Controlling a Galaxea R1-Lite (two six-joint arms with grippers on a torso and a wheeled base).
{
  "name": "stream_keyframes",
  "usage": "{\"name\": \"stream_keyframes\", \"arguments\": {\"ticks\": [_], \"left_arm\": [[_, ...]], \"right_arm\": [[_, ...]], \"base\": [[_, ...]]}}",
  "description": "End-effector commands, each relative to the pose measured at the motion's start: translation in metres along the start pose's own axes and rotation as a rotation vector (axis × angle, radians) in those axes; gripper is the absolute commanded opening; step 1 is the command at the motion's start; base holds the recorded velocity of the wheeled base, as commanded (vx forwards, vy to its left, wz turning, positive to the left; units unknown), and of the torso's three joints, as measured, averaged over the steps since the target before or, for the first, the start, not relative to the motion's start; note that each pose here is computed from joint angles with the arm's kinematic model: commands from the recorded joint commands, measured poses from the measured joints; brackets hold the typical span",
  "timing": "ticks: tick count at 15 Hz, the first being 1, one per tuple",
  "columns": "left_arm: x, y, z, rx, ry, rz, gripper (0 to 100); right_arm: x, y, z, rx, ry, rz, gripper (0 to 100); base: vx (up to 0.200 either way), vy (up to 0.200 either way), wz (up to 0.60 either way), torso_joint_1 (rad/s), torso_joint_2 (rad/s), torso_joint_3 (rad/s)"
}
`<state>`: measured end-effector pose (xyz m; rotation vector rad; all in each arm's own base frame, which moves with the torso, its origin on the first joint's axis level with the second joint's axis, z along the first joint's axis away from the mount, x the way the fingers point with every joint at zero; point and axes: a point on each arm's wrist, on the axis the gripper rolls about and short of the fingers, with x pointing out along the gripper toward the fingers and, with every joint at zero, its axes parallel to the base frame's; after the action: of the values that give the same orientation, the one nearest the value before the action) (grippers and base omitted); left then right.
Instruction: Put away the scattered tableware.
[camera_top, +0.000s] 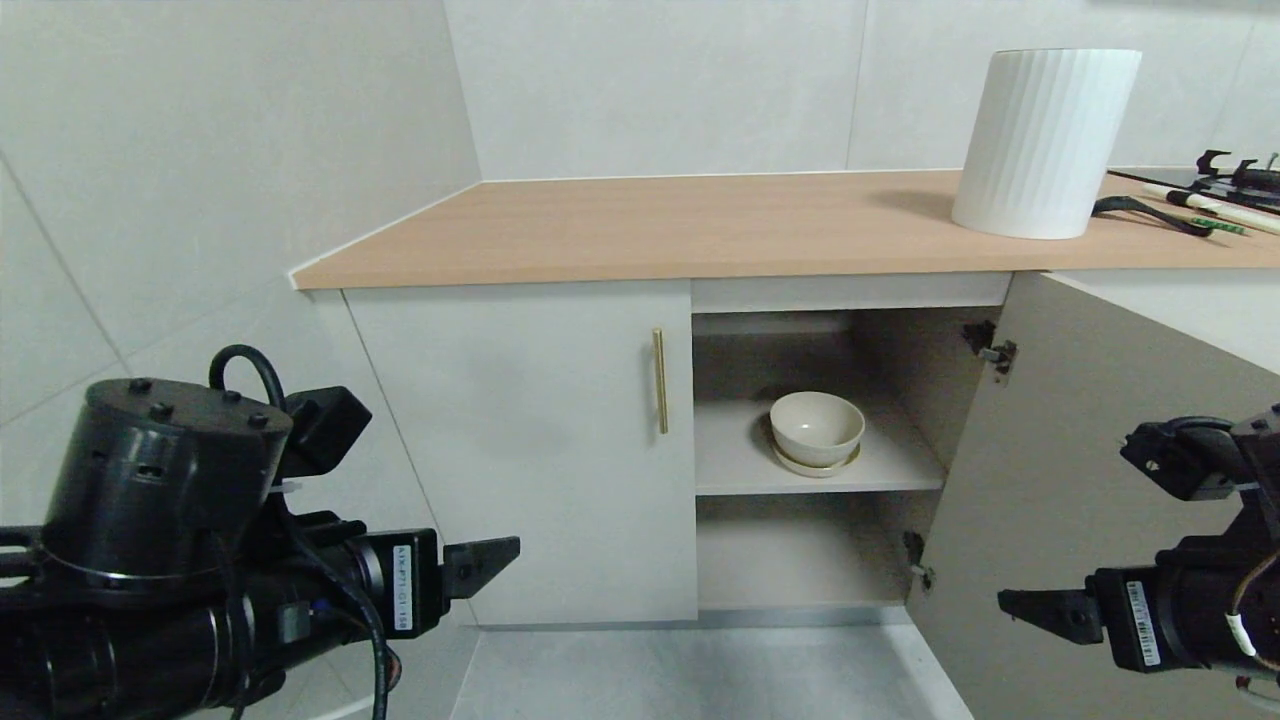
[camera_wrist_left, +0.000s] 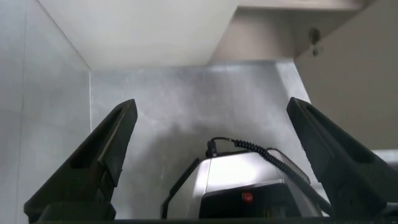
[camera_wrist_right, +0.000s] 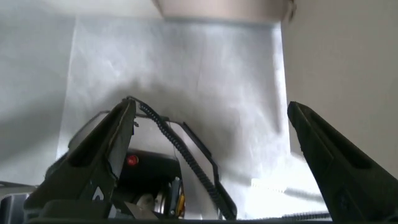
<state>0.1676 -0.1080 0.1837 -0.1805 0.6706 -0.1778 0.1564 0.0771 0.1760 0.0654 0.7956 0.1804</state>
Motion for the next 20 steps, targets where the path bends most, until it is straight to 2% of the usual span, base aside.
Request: {"name": "stream_keyframes", "arguments": {"ticks": [1, 7, 15, 17, 20], "left_arm": [[0.001, 0.0, 0.0, 0.002, 0.005, 0.003, 100], [0.0, 0.001, -0.002, 0.023, 0.005, 0.006, 100], [0.0, 0.001, -0.002, 0.027, 0.002, 0.005, 100], [0.001, 0.001, -0.002, 0.03, 0.007, 0.007, 100], [0.002, 0.001, -0.002, 0.031, 0.008, 0.009, 100]], "right_arm": [[0.001, 0.0, -0.001, -0.001, 0.005, -0.002, 100], [0.002, -0.002, -0.005, -0.003, 0.019, -0.006, 100], [-0.01, -0.006, -0.012, 0.001, -0.012, -0.018, 100], [-0.012, -0.008, -0.013, -0.01, -0.008, -0.055, 100], [-0.02, -0.012, -0.018, -0.059, 0.015, -0.078, 100]], "base": [[-0.2, 0.0, 0.0, 0.002, -0.01, 0.002], [-0.2, 0.0, 0.0, 0.004, 0.01, 0.0], [0.0, 0.0, 0.0, 0.0, 0.0, 0.0], [0.0, 0.0, 0.0, 0.0, 0.0, 0.0], [0.0, -0.2, 0.0, 0.001, 0.0, 0.001]]}}
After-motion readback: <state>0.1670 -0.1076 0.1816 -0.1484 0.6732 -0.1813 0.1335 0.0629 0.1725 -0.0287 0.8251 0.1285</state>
